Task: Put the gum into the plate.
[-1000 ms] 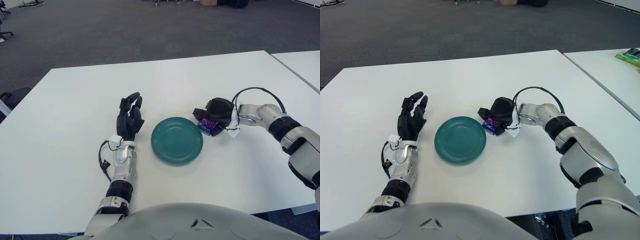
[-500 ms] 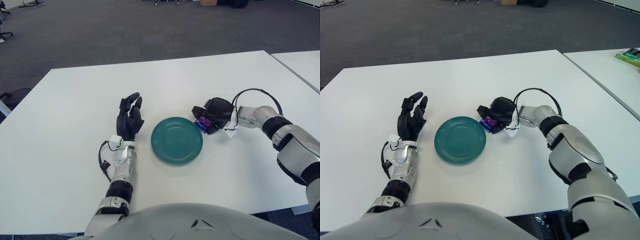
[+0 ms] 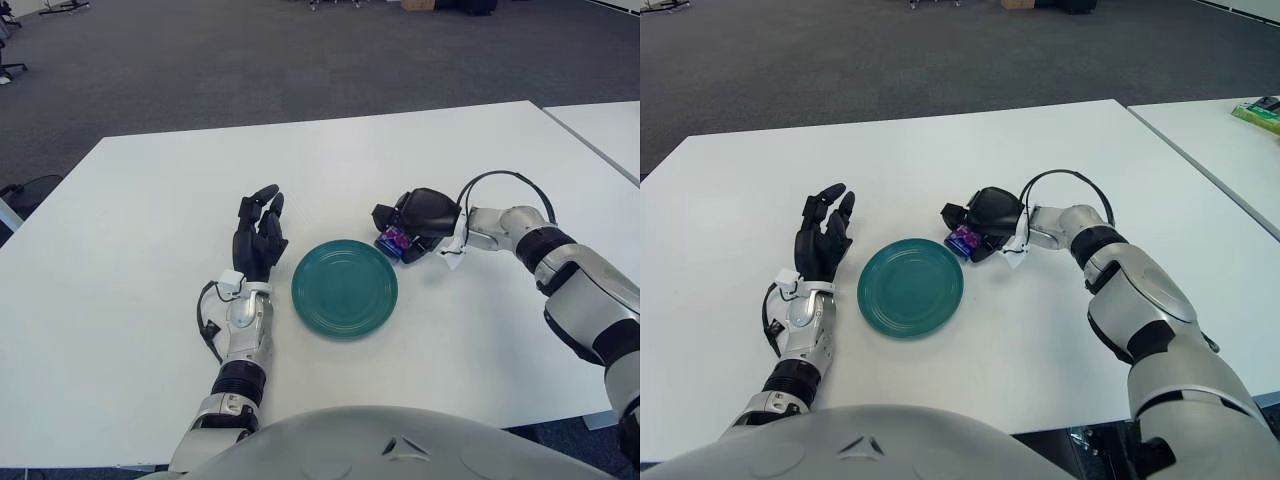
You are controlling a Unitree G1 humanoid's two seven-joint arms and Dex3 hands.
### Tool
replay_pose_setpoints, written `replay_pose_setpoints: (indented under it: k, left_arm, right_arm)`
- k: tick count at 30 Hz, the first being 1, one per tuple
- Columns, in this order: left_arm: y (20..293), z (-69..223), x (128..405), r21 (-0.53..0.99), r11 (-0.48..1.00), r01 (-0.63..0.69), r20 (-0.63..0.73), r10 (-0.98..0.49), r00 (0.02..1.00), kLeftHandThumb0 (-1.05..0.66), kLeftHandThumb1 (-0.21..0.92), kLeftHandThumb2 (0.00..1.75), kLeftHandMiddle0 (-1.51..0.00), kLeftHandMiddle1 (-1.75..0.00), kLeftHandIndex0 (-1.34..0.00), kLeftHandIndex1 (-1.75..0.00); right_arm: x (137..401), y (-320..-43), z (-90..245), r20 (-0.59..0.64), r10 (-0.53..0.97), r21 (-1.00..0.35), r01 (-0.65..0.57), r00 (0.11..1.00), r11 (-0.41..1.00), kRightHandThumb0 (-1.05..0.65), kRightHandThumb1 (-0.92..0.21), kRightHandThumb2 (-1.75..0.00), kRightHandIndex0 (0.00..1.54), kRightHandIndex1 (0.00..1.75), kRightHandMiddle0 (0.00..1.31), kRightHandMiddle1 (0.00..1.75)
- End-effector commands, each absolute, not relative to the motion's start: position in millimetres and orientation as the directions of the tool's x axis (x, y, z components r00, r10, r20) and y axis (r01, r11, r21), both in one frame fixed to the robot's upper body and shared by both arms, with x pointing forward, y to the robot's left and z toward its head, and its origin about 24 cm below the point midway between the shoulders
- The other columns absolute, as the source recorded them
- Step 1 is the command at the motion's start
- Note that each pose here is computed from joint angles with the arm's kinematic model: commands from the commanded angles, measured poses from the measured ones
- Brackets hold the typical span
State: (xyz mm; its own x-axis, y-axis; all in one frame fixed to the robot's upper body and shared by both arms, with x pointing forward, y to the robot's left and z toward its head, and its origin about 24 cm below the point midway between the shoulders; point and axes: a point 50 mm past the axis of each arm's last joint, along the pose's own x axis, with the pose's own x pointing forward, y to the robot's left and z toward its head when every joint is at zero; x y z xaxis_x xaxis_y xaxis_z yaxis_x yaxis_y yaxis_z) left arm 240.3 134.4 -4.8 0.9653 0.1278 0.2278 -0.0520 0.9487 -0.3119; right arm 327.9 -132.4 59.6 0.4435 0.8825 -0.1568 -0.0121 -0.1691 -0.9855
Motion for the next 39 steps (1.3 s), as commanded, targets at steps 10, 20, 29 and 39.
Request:
replay_pose_setpoints:
  k: [10,20,29,39]
  left_arm:
    - [90.9,-49.7,194.8,-0.497,0.848,-0.187,-0.048,0.188,0.981,-0.75,0.92,0.65,-0.54,-0.05,-0.2,-1.04]
    - [91.2,-50.9,194.2,-0.484,0.852,-0.199,-0.061,0.195,0.979,-0.74,0.92,0.65,-0.57,-0.07,-0.2,-1.05]
    - [91.4,-51.9,193.0,-0.498,0.845,-0.194,-0.063,0.188,0.98,-0.73,0.92,0.64,-0.6,-0.09,-0.21,-1.04]
    - [89.6,-50.9,193.3,-0.502,0.845,-0.185,-0.055,0.183,0.982,-0.73,0.92,0.64,-0.59,-0.11,-0.22,-1.03]
  right_arm:
    - [345.2,-119.3,96.6,-0.079,0.891,-0.987,0.088,0.447,-0.132,-0.49,-0.92,-0.57,1.03,1.75,0.75,1.75]
    - [335.3,-106.9,103.3,-0.086,0.926,-0.986,0.099,0.368,-0.131,-0.48,-0.92,-0.59,0.97,1.75,0.7,1.75]
    - [322.5,-97.2,102.6,-0.097,0.955,-0.988,0.09,0.282,-0.127,-0.48,-0.92,-0.58,1.03,1.75,0.69,1.75]
    - [302.2,-87.6,92.5,-0.169,0.972,-0.975,0.115,0.165,-0.189,-0.49,-0.92,-0.57,1.1,1.75,0.63,1.75]
